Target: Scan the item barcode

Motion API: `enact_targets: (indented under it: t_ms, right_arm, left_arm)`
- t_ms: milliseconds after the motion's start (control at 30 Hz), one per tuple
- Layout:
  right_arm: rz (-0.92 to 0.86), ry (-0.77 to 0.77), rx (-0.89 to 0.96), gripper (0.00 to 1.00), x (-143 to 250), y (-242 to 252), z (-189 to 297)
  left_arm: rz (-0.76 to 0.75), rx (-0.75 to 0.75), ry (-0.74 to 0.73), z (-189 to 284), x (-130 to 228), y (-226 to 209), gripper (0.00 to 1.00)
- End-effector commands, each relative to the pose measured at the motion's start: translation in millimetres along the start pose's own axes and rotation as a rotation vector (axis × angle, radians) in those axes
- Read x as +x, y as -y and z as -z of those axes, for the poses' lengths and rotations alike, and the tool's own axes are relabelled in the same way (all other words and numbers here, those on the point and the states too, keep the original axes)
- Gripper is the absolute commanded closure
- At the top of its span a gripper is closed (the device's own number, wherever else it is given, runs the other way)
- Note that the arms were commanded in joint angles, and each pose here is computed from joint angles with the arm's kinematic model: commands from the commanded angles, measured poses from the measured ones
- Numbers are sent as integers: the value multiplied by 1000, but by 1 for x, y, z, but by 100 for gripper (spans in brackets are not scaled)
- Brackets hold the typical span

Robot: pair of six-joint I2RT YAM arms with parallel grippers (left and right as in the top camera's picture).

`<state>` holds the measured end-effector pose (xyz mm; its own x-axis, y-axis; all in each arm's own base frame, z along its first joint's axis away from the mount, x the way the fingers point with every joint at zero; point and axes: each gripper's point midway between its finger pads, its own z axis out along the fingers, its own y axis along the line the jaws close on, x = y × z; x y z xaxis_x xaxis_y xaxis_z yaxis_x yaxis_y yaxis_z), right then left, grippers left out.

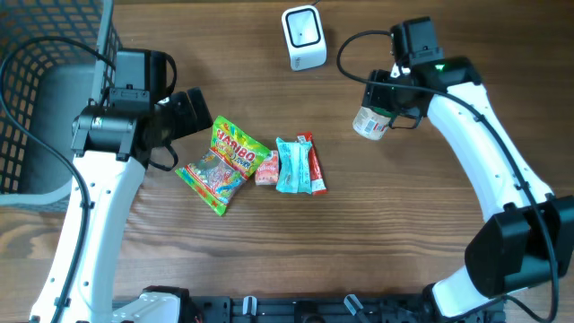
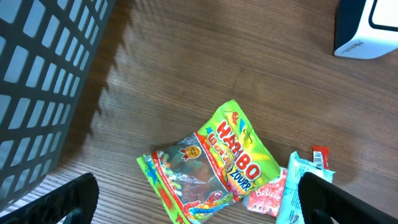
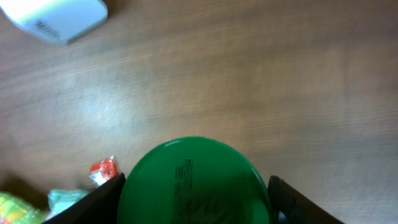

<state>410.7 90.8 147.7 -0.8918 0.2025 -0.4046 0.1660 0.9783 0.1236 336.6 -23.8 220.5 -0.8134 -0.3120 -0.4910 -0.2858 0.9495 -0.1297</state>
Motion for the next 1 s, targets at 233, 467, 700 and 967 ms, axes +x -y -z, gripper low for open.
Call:
enact_targets:
  t_ms: [233, 467, 700, 967]
  right_arm:
    - [197, 274, 201, 42, 10, -11, -44]
    - [213, 276, 196, 33, 22, -6, -58]
    - [254, 211, 134, 4, 15, -22, -31]
    - [-108, -65, -73, 3, 8, -30, 45]
  left_arm:
    - [-9, 4, -10, -3, 3, 2, 0]
    - [-9, 4, -10, -3, 3, 2, 0]
    - [-9, 4, -10, -3, 3, 2, 0]
    - [-10, 4, -10, -3, 3, 2, 0]
